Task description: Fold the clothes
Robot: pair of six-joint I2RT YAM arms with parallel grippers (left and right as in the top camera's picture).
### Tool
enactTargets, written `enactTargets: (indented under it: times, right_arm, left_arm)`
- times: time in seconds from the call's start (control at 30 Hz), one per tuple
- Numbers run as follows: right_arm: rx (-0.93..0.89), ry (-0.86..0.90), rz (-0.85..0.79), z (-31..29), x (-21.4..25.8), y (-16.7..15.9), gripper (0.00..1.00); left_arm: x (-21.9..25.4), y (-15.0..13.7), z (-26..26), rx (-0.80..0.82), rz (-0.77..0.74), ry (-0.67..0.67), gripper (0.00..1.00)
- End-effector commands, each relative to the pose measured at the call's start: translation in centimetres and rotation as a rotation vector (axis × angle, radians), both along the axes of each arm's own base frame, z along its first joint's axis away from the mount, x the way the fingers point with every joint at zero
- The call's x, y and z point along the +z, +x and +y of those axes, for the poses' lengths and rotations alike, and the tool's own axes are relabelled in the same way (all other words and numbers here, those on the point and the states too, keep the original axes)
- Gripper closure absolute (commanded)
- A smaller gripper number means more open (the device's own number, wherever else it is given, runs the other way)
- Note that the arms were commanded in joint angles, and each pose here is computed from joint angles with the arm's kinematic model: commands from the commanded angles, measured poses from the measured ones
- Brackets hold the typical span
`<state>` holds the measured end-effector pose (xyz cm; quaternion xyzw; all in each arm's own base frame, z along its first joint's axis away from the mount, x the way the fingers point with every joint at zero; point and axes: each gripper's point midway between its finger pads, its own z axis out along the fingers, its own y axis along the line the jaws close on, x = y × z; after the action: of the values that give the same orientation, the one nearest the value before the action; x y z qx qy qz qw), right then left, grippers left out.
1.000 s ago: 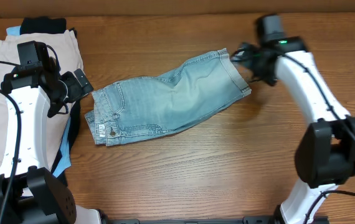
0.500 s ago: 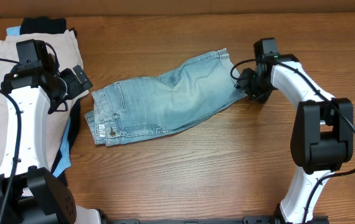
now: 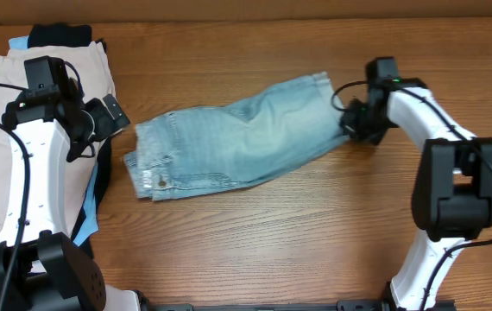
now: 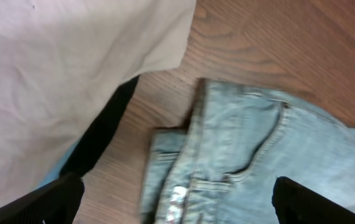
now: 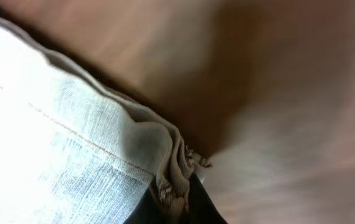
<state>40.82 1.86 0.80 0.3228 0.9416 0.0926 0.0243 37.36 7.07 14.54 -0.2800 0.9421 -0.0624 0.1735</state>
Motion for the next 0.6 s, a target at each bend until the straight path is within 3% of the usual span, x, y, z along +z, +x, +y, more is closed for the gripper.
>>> enactTargets:
  times: [0.0,0.13,0.27,0.37,0.47,0.57]
  right_arm:
    - [-0.153,-0.064,0.082,-6.2,-0.6,-2.2,0.96]
    - [-0.248,-0.031,0.172,-9.1,-0.6,-4.8,0.96]
    - [-0.108,0.103,0.133,-7.7,0.6,-5.0,0.92]
    - [-0.008,0.141,0.065,-6.8,2.9,-4.5,0.72]
    - [0.049,0.124,0.0,-6.5,6.0,-4.2,0.41]
    - [0.083,0.098,-0.075,-6.5,9.3,-4.0,0.25]
  left_arm:
    - [-0.4,0.2,-2.2,-0.061,0.015,-0.02,0.0]
    - [-1.8,-0.5,-5.0,-0.133,0.052,-0.026,0.0]
    - [-3.4,-1.1,-8.1,-0.266,0.07,-0.01,0.0]
    - [-4.4,-1.1,-10.4,-0.414,0.049,0.004,0.0]
    - [-5.0,-1.1,-12.7,-0.559,0.017,0.007,0.0]
    - [-5.6,-1.0,-13.7,-0.599,-0.003,0.014,0.0]
